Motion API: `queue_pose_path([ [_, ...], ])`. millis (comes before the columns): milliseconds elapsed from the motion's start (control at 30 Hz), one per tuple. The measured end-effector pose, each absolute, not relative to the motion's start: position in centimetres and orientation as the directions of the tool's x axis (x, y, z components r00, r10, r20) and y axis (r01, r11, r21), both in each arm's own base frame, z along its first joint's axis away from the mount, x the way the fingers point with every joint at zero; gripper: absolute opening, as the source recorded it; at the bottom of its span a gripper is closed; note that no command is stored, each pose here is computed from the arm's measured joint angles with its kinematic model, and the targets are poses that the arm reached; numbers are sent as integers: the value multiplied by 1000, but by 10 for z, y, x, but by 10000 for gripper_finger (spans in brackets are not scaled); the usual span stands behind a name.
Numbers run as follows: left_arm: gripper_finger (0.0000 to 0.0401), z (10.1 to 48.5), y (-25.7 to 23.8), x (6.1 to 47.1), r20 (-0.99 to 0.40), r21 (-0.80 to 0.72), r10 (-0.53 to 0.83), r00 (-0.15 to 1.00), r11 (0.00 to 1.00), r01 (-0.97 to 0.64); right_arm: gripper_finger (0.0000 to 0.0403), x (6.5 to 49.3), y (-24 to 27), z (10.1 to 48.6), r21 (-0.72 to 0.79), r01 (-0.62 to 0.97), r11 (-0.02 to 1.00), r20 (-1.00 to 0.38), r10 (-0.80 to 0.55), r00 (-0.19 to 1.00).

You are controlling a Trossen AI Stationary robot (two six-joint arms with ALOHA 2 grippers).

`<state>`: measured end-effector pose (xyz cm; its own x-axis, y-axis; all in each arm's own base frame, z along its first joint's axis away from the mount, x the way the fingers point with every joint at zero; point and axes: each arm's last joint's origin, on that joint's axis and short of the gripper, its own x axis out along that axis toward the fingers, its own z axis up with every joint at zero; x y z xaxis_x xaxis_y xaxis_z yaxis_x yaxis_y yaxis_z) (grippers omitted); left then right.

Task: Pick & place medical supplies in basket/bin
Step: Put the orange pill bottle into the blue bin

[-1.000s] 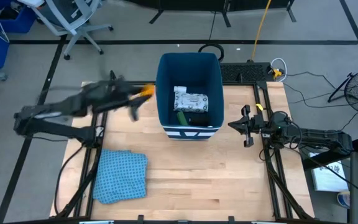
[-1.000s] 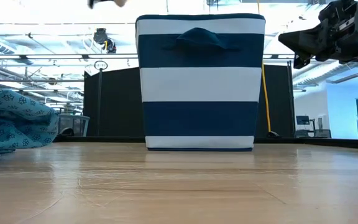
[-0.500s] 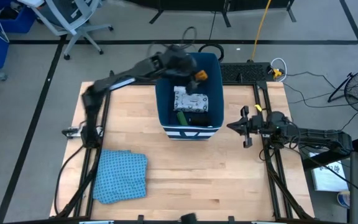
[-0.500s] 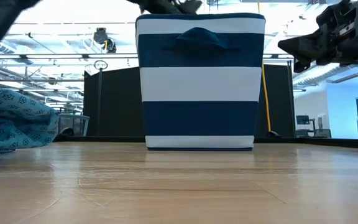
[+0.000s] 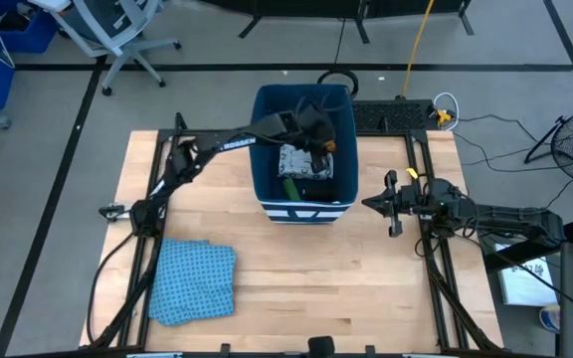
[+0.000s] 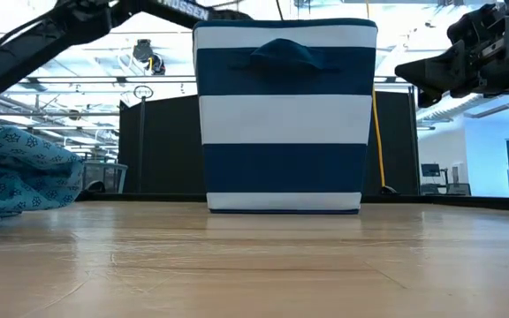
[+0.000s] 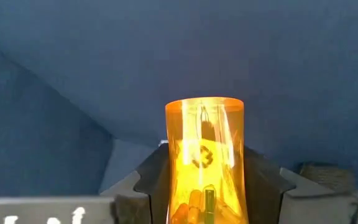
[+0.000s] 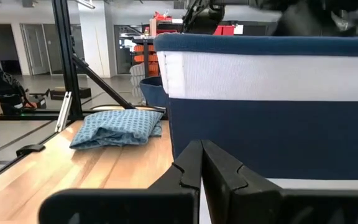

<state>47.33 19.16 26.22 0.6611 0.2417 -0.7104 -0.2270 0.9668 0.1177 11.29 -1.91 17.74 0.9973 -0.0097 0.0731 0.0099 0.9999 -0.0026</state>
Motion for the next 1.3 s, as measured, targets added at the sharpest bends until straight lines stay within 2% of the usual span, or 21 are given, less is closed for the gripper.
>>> queue_pose_path([
  [167,149,235,189,481,-757,116,210,619,975,-189,0,113,-19,177,-4,11,1000,72,-11,997],
  [367,149,194,189,484,-835,-36,48,548,989,-142,0,113,-19,178,-12,14,1000,79,-13,997],
  [500,149,196,180,488,-821,-68,16,570,990,-126,0,113,-19,179,-27,16,1000,88,-13,996],
  [833,149,184,174,478,-854,-316,-210,476,936,-154,0,113,-19,181,-38,18,999,107,-14,994],
  [967,149,197,176,477,-868,-292,-166,468,933,-210,0,112,-19,185,-65,22,998,151,-12,988],
  [1133,149,203,159,487,-845,-305,-167,507,931,-202,0,111,-19,190,-89,29,996,199,-10,980],
  [1300,149,177,147,499,-859,-332,-181,478,909,-253,0,111,-19,190,-105,32,994,207,-9,978],
])
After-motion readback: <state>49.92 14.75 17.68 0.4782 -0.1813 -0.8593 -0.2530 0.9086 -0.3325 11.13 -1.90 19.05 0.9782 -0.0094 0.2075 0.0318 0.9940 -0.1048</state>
